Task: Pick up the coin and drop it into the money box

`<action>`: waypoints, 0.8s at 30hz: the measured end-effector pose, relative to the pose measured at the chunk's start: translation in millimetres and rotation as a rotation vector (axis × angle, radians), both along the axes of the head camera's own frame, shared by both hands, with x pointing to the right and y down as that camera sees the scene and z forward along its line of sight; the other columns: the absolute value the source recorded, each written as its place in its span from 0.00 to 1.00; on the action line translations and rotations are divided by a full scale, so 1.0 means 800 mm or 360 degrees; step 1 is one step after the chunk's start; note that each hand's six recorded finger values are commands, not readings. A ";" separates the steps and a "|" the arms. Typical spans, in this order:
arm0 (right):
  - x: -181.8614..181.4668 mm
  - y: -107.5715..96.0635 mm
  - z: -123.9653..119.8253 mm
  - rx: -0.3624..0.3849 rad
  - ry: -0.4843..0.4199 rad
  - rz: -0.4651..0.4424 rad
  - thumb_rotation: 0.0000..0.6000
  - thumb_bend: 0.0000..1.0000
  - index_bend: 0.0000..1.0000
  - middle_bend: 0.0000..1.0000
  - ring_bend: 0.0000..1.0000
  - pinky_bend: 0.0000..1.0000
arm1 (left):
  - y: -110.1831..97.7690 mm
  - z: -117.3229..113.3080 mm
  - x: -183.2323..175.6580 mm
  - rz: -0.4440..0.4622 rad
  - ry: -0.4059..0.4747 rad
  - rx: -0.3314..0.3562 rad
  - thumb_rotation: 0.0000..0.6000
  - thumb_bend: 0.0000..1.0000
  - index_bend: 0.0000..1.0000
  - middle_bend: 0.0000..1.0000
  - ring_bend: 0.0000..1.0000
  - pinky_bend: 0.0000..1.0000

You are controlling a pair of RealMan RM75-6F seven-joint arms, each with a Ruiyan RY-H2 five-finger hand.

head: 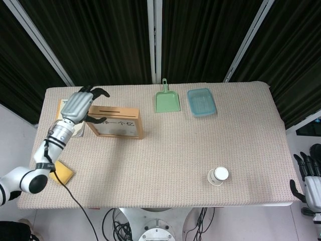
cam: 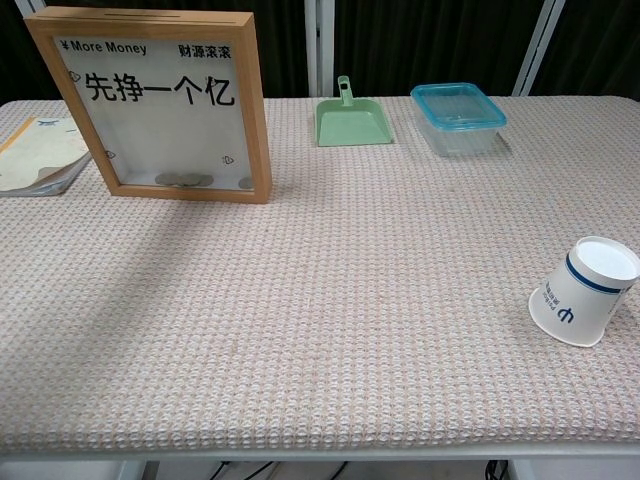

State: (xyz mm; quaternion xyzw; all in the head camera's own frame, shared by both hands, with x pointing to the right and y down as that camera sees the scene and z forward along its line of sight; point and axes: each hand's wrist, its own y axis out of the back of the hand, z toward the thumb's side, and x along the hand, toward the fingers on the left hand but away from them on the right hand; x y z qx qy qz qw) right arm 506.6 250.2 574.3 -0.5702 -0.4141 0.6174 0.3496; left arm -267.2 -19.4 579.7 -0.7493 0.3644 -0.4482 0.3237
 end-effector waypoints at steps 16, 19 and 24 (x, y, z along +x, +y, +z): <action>-0.027 -0.012 0.000 0.0120 -0.0003 -0.0107 1.00 0.35 0.00 0.00 0.00 0.00 | 0.260 -0.061 -0.153 -0.0026 -0.0469 0.0472 1.00 0.12 0.16 0.11 0.00 0.09; -0.029 -0.011 -0.001 0.0137 -0.0001 -0.0117 1.00 0.35 0.00 0.00 0.00 0.00 | 0.303 -0.044 -0.180 -0.0039 -0.0581 0.0392 1.00 0.12 0.14 0.10 0.00 0.07; -0.031 -0.006 0.001 0.0130 0.0001 -0.0136 1.00 0.35 0.00 0.00 0.00 0.00 | 0.343 -0.030 -0.211 -0.0057 -0.0712 0.0346 1.00 0.12 0.10 0.08 0.00 0.07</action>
